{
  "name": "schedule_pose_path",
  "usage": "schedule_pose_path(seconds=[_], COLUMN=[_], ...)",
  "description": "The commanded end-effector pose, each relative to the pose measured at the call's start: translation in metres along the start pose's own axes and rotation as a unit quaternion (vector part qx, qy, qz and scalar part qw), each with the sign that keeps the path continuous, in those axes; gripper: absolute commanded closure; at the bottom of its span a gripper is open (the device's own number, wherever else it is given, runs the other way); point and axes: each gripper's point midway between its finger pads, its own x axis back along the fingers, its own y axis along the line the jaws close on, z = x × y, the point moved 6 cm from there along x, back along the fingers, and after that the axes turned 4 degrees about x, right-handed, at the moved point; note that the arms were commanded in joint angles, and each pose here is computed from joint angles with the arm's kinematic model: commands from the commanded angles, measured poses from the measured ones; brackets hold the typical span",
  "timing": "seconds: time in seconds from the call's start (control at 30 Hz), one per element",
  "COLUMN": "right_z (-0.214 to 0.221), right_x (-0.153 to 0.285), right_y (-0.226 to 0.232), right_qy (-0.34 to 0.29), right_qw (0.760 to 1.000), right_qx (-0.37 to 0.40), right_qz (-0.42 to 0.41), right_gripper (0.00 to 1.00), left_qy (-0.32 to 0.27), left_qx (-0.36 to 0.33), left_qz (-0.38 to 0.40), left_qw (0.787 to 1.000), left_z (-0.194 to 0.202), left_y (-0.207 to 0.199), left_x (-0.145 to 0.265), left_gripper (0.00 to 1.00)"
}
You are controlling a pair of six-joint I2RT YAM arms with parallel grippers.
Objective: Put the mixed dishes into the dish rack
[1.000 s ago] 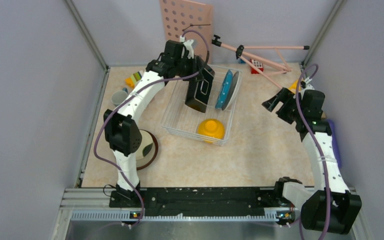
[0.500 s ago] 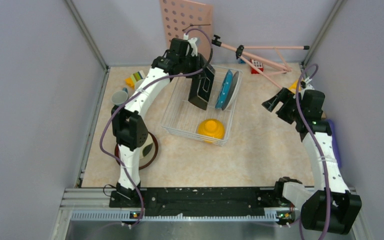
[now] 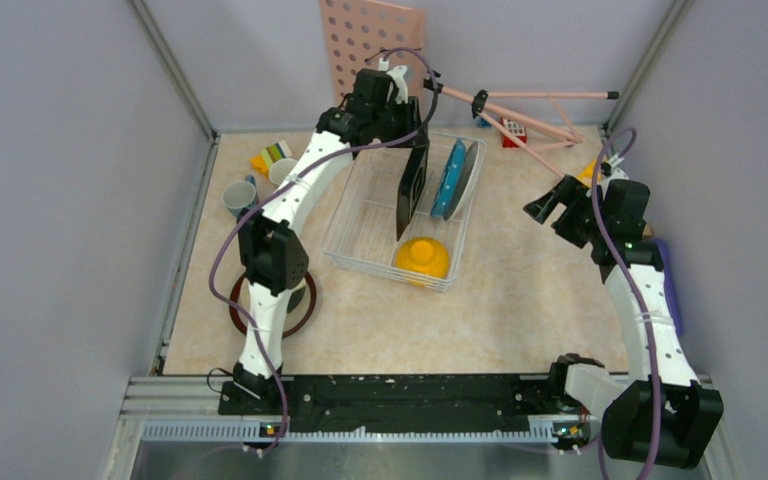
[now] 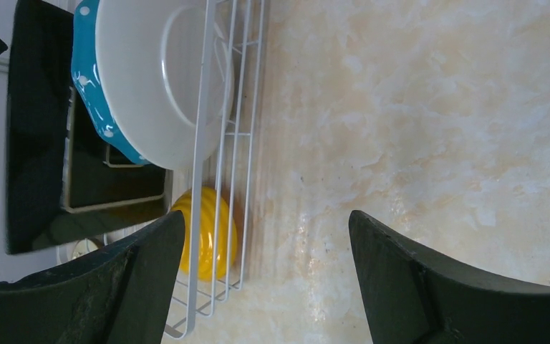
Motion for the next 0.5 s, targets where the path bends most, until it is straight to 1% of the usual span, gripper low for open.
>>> schedule_pose_path(seconds=[0.0,0.23,0.37,0.47], right_z=[-0.006,-0.006,-0.007,-0.008], right_x=[0.000,0.001,0.003,0.005], right_y=[0.003,0.004,0.010,0.029], right_qy=[-0.017,-0.016,-0.001,0.006], right_qw=[1.000,1.000,1.000,0.999], right_qx=[0.013,0.011,0.015,0.034], right_qz=[-0.010,-0.010,-0.027,-0.038], right_gripper=[0.17,0.17,0.17,0.17], left_qy=[-0.041,-0.032,-0.046,-0.070], left_qx=[-0.007,-0.001,-0.011,-0.018], left_qz=[0.044,0.042,0.032,0.028], left_qw=[0.998,0.999,0.998,0.997], left_z=[-0.023,-0.012,-0.015,-0.019], left_y=[-0.024,-0.021,-0.023,-0.026], left_x=[0.015,0.020,0.035,0.055], left_gripper=[0.54,0.54,0.49,0.45])
